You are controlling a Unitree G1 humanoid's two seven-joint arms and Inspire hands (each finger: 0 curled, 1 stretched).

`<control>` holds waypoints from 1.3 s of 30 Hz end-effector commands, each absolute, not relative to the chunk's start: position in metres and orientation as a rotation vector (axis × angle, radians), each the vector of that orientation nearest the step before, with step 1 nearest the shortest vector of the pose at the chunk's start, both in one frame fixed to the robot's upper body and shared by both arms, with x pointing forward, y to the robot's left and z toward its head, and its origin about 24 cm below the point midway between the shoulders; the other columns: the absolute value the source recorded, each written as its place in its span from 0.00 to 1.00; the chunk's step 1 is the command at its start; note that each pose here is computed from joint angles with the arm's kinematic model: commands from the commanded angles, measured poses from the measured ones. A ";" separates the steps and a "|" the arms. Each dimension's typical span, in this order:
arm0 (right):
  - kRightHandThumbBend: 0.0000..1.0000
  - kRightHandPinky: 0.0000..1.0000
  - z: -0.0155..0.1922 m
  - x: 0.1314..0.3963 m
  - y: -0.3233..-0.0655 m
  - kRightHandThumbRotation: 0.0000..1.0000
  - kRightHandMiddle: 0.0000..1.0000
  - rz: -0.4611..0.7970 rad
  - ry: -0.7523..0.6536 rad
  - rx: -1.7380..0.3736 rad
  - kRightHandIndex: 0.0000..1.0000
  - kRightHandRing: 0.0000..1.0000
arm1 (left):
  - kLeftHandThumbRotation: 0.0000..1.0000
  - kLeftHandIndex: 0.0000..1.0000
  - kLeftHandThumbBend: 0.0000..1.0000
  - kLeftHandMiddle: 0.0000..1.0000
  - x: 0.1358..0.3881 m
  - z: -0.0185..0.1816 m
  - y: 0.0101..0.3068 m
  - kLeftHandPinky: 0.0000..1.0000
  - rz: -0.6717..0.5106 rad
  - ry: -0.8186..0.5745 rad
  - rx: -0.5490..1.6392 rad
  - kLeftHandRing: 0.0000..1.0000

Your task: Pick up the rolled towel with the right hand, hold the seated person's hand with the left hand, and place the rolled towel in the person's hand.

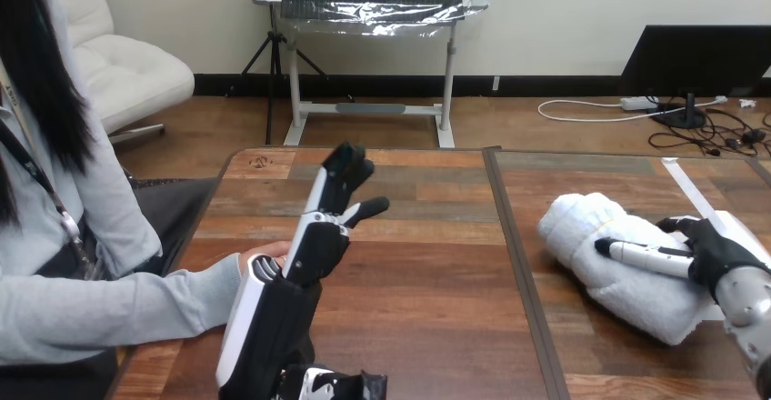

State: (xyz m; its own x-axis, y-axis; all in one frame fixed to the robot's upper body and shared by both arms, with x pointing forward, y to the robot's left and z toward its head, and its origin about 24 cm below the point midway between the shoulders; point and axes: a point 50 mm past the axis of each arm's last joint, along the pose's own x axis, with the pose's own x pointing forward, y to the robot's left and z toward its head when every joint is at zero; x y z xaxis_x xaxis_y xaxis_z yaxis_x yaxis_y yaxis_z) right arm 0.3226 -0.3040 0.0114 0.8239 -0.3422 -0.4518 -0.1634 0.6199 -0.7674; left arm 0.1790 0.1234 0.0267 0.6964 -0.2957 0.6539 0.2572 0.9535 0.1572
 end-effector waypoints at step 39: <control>0.89 0.61 0.019 0.333 -0.295 0.00 0.72 -0.136 0.553 -1.015 0.52 0.72 | 0.82 0.99 0.99 0.98 0.183 0.039 0.120 0.82 -0.312 -0.798 0.048 0.94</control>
State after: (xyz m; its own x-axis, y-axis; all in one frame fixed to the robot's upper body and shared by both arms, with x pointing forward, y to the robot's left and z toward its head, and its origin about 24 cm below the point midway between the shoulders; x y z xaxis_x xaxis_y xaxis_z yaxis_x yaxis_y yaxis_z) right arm 0.3366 -0.2917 0.0234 0.8622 -0.3364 -0.3787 -0.1310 0.5741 -0.8082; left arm 0.1763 0.1226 0.0270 0.7031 -0.3007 0.6444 0.2607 0.9521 0.1598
